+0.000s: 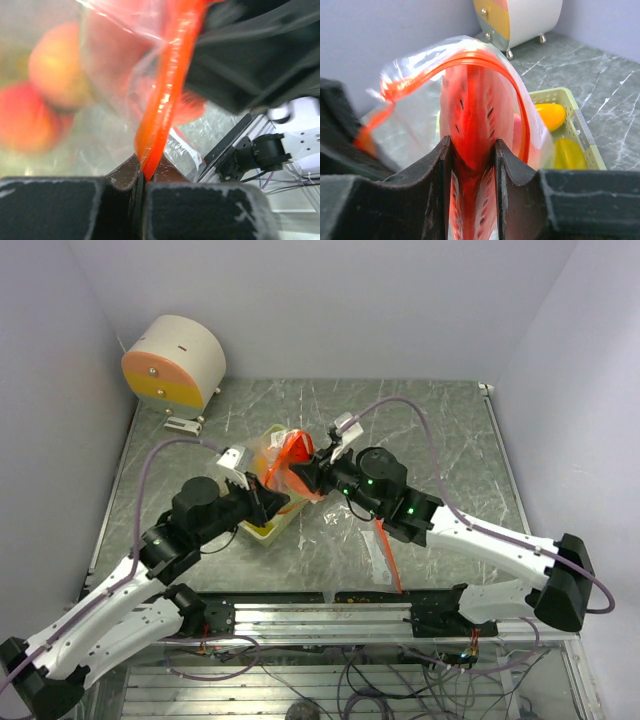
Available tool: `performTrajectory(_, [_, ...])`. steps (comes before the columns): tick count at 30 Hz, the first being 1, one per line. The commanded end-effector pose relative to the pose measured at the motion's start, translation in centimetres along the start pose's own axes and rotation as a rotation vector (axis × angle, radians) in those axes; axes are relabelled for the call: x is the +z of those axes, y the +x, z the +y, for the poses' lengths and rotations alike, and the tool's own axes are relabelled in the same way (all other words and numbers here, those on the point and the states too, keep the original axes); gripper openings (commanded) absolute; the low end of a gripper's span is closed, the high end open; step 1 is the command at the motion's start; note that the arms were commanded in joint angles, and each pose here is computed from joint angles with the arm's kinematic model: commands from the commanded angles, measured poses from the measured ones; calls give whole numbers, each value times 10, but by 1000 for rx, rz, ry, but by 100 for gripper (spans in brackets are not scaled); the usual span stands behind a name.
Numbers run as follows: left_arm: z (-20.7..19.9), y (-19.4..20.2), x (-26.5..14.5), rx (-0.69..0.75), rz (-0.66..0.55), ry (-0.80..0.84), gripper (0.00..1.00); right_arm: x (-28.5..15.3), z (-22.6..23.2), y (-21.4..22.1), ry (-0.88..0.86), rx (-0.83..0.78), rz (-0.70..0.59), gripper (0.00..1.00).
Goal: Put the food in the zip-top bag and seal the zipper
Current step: Place the fake fruit in the zipper food storage bag.
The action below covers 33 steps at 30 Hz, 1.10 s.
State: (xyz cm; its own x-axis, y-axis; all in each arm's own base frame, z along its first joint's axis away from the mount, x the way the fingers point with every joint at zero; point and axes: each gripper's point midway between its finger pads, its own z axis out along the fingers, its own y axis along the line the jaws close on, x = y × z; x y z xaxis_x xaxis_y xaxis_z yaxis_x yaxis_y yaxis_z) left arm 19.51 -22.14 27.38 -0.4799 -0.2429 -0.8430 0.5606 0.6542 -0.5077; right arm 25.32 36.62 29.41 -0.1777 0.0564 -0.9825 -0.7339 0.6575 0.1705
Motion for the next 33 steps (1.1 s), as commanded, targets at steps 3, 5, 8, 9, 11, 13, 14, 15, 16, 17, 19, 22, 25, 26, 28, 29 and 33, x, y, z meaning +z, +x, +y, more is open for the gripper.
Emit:
performTrajectory(3, [-3, 24, 33, -50, 55, 66, 7, -14, -11, -19, 51, -16, -25, 0])
performTrajectory(5, [0, 32, 45, -62, 74, 66, 7, -15, -9, -14, 41, -18, -11, 0])
performTrajectory(8, [6, 39, 57, -94, 72, 58, 7, -17, -11, 10, 34, -27, 40, 0])
performTrajectory(9, [7, 40, 58, -107, 68, 57, 7, -16, -13, 17, 43, -28, 53, 0])
performTrajectory(11, [8, 40, 58, -128, 54, 54, 7, -13, -20, 31, 74, -37, 86, 0])
performTrajectory(13, [9, 38, 54, -144, 39, 41, 7, -9, -30, 50, 126, -44, 136, 0])
performTrajectory(14, [11, 37, 51, -151, 32, 32, 7, -6, -37, 60, 165, -46, 166, 0])
performTrajectory(15, [11, 36, 47, -160, 26, 28, 7, -4, -43, 68, 209, -45, 192, 0])
performTrajectory(16, [10, 35, 43, -168, 21, 26, 7, -2, -51, 77, 258, -45, 219, 0])
performTrajectory(17, [8, 32, 39, -176, 11, 29, 7, 0, -58, 84, 302, -44, 238, 0])
performTrajectory(19, [4, 25, 30, -195, -9, 38, 7, 4, -68, 91, 376, -33, 260, 0])
performTrajectory(22, [-2, 17, 21, -217, -30, 46, 7, 9, -76, 87, 448, -1, 235, 2])
performTrajectory(25, [-3, 16, 17, -228, -30, 50, 7, 10, -81, 74, 502, 39, 181, 9])
performTrajectory(26, [-3, 17, 17, -234, -27, 50, 7, 11, -81, 67, 507, 48, 160, 15])
performTrajectory(28, [0, 22, 18, -240, -20, 41, 7, 11, -77, 57, 486, 56, 133, 30])
performTrajectory(29, [3, 25, 18, -243, -16, 32, 7, 12, -73, 51, 458, 57, 123, 40])
performTrajectory(33, [14, 26, 20, -241, -26, -23, 7, 6, -43, 32, 270, 41, 88, 74])
